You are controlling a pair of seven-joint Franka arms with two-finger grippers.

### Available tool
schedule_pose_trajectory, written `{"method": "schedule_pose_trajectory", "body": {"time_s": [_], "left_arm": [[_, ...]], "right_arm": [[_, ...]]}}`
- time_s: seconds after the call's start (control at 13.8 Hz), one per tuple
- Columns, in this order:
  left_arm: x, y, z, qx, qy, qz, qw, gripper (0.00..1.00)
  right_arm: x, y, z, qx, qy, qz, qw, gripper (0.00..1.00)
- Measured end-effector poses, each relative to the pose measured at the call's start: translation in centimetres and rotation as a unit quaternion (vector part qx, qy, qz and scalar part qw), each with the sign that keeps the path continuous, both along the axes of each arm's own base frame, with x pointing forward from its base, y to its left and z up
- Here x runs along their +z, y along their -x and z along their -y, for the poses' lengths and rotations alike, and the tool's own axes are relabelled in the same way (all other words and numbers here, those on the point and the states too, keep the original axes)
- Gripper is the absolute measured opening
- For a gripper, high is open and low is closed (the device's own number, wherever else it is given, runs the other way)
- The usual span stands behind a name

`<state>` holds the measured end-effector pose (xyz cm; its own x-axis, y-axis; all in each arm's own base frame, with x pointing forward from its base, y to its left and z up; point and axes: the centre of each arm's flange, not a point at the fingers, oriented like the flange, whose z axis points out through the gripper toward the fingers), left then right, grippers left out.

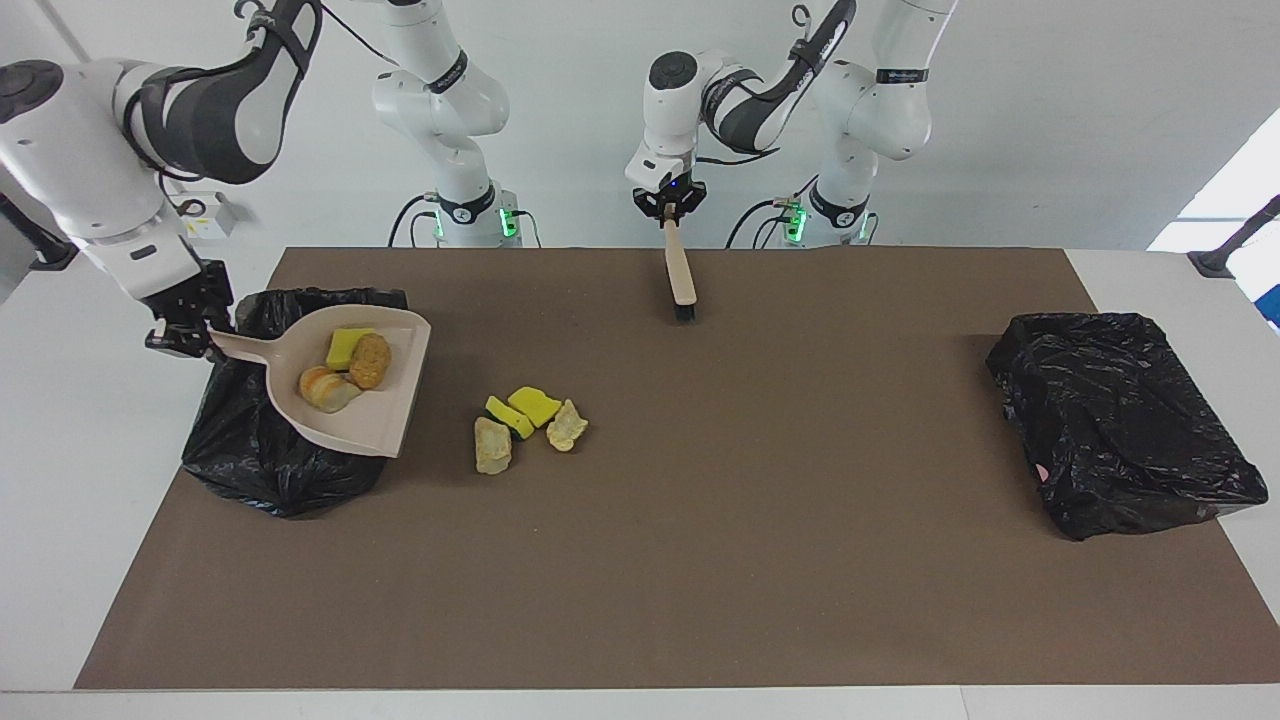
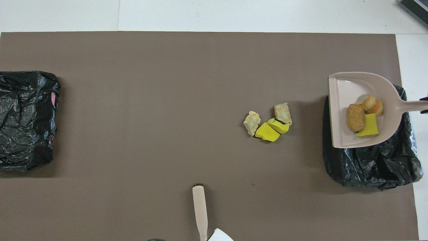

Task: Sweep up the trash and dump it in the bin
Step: 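Tip the dustpan with the right gripper to dump trash into the bag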

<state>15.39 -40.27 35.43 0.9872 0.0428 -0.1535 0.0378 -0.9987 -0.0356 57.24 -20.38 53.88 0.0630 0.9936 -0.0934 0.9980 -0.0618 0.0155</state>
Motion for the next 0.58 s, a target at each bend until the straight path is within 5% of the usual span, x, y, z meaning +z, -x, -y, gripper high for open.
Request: {"method": "schedule_pose_trajectory", "body": {"time_s": [0.58], "left_arm": [[-1.0,-0.1,0.1,0.001,-0.007,-0.004,1.000,0.28]], "right_arm": [[0.0,3.2,4.5,-0.040,0.184,-0.063,0.980,0.32]]}}
